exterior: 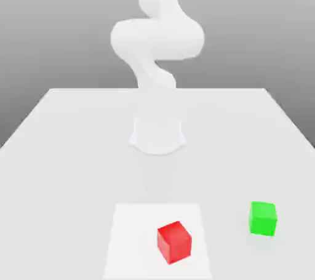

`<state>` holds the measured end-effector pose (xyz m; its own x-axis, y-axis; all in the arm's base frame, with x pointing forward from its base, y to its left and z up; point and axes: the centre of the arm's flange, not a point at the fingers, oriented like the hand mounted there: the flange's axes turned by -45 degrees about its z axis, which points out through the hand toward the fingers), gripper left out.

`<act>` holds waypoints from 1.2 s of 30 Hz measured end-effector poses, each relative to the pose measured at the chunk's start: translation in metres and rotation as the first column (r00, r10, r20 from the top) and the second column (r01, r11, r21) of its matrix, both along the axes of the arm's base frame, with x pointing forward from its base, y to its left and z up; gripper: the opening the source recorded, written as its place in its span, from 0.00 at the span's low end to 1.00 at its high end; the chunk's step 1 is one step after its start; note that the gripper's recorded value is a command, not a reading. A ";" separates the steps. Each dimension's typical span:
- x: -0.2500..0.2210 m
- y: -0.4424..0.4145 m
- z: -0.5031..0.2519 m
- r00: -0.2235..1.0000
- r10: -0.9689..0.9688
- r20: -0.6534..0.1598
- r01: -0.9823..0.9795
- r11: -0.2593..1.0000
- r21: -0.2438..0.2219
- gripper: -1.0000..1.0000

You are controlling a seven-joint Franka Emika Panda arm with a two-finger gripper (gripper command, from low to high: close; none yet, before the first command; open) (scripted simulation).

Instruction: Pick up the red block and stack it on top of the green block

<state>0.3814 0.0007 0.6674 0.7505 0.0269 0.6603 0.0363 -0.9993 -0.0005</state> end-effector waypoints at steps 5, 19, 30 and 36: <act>0.056 0.007 -0.098 0.983 0.093 -0.160 -0.097 0.995 -0.019 0.50; 0.081 0.033 -0.383 0.778 0.282 -0.561 -0.360 0.932 -0.032 0.50; 0.058 0.032 -0.515 0.686 0.307 -0.660 -0.429 0.903 -0.025 0.00; 0.058 0.032 -0.511 0.685 0.307 -0.660 -0.429 0.903 -0.025 0.00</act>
<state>0.4397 0.0329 0.1564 0.8913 0.4534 -0.0003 0.4534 -0.8913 0.0008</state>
